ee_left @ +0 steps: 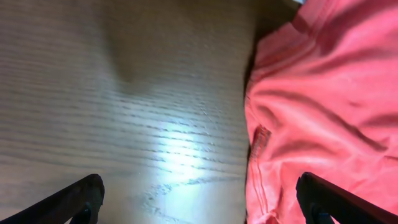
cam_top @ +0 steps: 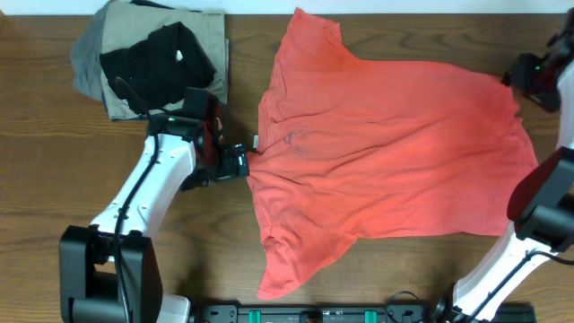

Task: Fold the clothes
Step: 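Pull the shirt's right side rightward with the right gripper to flatten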

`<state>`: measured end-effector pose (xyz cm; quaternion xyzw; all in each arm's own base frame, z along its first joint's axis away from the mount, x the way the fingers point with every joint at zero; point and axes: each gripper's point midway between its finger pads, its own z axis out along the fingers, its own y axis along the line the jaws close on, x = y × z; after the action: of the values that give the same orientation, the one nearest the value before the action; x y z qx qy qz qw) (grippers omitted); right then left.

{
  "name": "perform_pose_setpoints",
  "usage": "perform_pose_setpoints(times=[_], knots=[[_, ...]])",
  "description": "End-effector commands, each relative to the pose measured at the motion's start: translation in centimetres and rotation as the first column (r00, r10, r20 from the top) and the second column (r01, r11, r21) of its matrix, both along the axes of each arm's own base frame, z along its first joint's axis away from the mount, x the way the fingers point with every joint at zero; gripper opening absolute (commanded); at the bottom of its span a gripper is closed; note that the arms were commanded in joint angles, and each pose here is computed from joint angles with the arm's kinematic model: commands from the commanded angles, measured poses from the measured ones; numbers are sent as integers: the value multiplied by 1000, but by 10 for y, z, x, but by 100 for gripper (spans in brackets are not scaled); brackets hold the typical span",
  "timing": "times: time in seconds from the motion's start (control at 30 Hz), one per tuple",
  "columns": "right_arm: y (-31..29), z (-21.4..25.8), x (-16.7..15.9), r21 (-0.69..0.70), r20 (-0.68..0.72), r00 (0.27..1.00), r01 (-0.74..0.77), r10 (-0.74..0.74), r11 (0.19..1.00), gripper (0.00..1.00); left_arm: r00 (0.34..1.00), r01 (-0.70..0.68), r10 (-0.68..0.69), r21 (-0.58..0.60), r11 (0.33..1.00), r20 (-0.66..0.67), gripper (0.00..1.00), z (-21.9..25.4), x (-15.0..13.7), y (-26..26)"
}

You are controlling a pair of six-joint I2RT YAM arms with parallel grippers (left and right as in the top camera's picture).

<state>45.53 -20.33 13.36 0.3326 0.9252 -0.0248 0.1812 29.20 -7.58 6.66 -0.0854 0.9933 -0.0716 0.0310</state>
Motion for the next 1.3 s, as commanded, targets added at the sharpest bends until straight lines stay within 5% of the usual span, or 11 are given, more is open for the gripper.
perform_pose_setpoints(times=[0.0, 0.43, 0.9, 1.27], knots=[[-14, 23, -7, 26, 25, 998, 61, -61, 998, 99, 1000, 3, -3, 0, 1000, -12, 100, 2, -4, -5], [42, 83, -57, 295, -17, 999, 43, -40, 955, 99, 998, 40, -42, -37, 999, -56, 100, 41, -53, -14], [62, 104, -135, 244, -175, 982, 110, -68, 964, 99, 994, 48, -59, -115, 992, -95, 100, 87, -120, -14], [85, 63, -178, 248, -168, 980, 144, -104, 958, 99, 979, 52, -89, -198, 979, -182, 100, 30, -153, -63]])
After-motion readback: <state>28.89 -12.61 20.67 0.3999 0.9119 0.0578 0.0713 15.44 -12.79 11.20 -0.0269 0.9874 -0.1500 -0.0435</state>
